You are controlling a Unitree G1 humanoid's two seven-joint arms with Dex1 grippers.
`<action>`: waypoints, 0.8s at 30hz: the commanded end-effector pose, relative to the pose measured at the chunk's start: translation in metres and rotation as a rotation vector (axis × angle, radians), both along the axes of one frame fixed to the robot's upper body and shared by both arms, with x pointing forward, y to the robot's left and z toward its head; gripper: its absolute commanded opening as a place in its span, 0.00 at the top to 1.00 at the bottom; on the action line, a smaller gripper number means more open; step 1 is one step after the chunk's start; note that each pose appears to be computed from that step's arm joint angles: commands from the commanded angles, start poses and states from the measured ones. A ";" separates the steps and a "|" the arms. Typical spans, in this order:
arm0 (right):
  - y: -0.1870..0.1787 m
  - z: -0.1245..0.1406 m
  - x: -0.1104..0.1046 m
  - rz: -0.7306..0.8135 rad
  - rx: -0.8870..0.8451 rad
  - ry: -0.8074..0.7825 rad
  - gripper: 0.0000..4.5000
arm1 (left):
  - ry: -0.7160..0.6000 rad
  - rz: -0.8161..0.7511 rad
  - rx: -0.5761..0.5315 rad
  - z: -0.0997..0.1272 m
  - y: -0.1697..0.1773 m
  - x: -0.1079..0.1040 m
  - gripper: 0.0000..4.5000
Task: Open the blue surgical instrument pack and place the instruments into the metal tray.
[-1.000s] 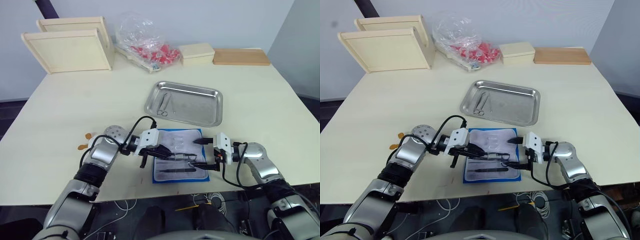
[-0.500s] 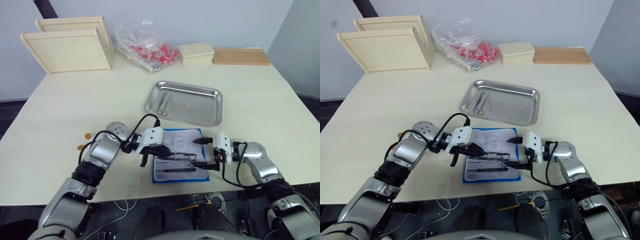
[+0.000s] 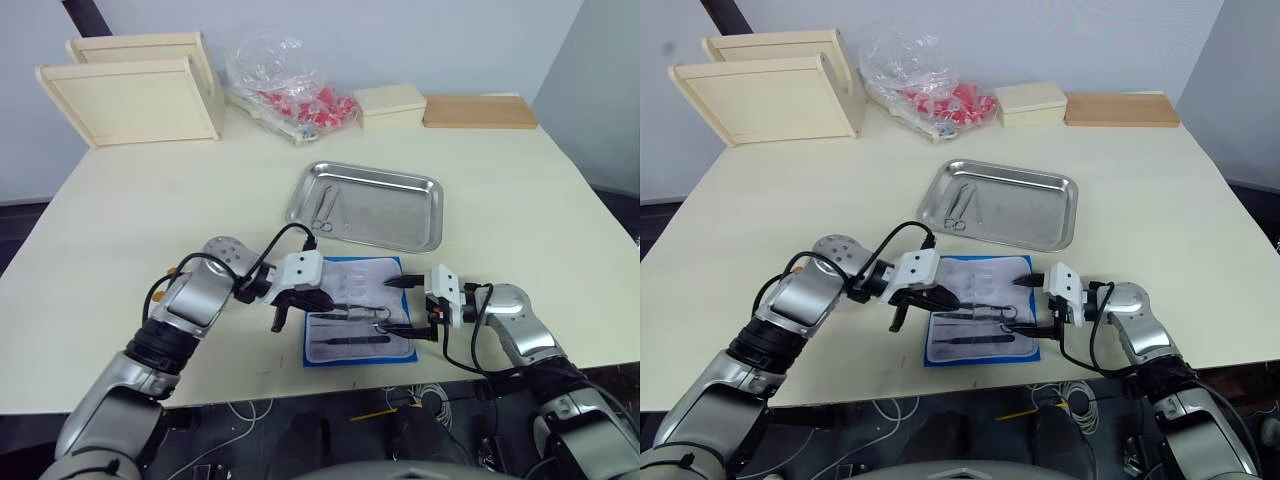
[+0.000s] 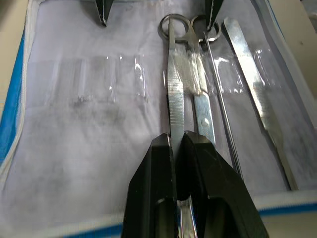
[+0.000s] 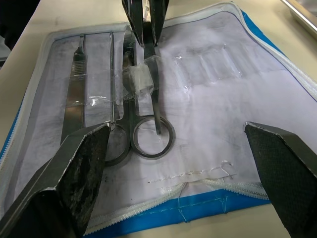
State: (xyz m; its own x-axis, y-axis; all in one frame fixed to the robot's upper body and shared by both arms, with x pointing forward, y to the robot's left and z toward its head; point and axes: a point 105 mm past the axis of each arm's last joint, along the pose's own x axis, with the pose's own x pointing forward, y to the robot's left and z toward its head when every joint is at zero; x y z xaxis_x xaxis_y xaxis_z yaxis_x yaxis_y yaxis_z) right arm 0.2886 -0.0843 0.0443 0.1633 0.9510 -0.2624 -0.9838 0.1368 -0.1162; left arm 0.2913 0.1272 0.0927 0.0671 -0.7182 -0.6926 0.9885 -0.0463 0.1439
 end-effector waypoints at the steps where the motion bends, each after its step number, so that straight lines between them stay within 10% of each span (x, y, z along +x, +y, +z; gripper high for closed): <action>1: -0.013 -0.053 -0.018 -0.028 -0.152 0.173 0.00 | -0.026 0.003 0.004 0.008 0.004 0.000 0.99; 24: -0.012 -0.053 -0.017 -0.023 -0.149 0.171 0.00 | -0.023 0.046 0.107 0.025 0.039 -0.009 0.99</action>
